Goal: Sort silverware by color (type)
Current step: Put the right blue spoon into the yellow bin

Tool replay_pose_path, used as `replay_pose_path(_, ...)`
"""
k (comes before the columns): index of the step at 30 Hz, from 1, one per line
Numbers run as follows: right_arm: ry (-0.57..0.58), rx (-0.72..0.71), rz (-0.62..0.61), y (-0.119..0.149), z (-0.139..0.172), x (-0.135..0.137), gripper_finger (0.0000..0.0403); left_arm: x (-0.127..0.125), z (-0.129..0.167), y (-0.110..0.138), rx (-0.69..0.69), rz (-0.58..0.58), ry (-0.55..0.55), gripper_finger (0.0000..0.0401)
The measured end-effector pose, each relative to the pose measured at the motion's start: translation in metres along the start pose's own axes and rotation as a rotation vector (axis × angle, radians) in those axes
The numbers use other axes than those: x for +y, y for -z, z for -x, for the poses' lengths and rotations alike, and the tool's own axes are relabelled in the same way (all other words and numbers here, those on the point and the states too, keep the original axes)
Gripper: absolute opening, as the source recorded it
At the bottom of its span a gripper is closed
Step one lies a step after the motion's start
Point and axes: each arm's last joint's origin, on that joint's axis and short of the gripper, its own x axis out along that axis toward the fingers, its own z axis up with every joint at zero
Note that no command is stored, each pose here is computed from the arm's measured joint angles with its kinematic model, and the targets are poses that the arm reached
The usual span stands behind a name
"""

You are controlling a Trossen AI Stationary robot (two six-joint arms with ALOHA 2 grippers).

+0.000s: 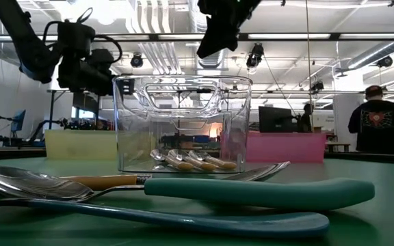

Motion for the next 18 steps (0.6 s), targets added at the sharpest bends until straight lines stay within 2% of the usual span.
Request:
replay_pose_path(11,0.007,-0.240,-0.035,0.036,-0.013,0.006,0.0081,0.000,-0.005,0.012,0.042,0.055,-0.020,0.0005)
replay_pose_path(18,0.007,-0.279,-0.044,0.042,-0.020,0.006,0.0081,0.000,-0.006,0.017,0.059,0.093,-0.073,0.0005)
